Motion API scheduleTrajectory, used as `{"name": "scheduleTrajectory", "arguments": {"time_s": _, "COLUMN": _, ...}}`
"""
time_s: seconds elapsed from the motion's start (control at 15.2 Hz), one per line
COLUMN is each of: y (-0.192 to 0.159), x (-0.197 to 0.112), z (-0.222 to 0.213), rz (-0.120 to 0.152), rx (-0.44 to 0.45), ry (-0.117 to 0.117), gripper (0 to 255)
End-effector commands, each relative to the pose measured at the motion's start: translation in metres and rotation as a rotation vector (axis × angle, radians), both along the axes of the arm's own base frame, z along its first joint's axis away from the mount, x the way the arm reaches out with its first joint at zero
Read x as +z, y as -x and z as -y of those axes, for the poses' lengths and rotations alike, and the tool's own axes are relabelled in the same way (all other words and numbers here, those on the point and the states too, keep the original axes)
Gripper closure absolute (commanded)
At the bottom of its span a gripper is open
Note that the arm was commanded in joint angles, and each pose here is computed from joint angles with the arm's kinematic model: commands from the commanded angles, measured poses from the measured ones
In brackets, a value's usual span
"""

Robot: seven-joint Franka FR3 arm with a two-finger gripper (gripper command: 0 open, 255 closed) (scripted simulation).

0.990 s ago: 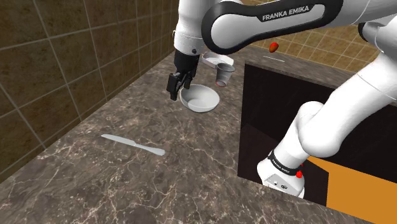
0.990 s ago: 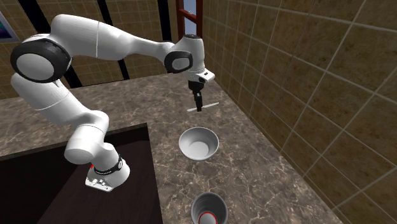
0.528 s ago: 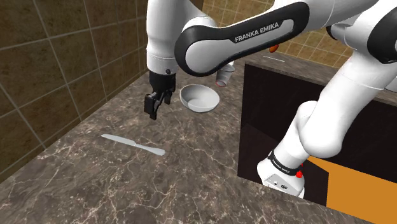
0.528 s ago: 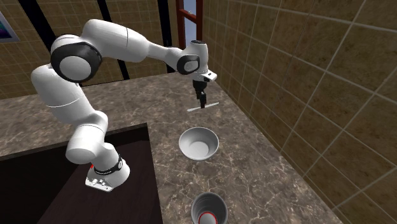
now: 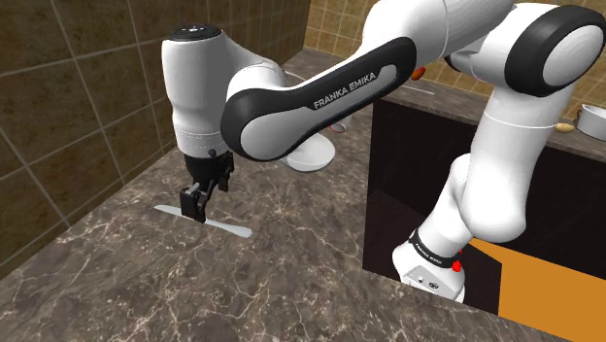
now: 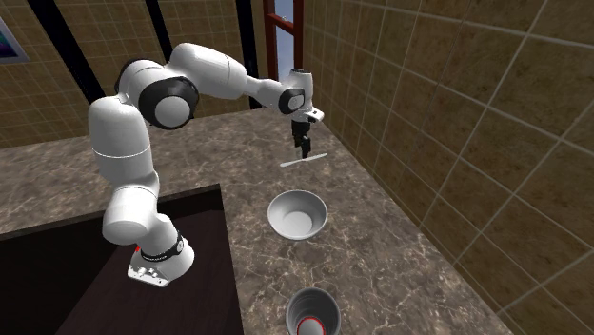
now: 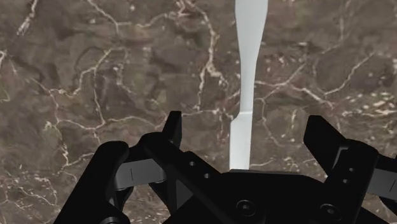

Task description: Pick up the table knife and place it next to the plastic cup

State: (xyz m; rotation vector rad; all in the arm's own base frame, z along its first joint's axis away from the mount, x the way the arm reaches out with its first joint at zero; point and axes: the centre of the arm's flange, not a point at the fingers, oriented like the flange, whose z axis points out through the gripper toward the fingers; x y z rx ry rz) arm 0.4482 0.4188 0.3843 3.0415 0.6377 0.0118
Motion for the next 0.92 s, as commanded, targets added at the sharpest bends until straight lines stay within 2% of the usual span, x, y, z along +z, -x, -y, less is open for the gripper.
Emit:
{"name": "scheduleTrajectory", "arguments": {"time_s": 0.0, "y": -0.001, "x": -0.011, "z": -0.01, "rz": -0.002, "rx": 0.011, "ry": 0.002, "gripper": 0}}
{"name": "scheduleTrajectory", "arguments": {"time_s": 0.46, "y": -0.002, "x": -0.046, "z": -0.009, "rz": -0.002, "rx": 0.011, "ry": 0.002, "gripper": 0}}
{"name": "scheduleTrajectory", "arguments": {"time_s": 0.86, "y": -0.002, "x": -0.046, "z": -0.009, "rz": -0.002, "rx": 0.011, "ry": 0.002, "gripper": 0}}
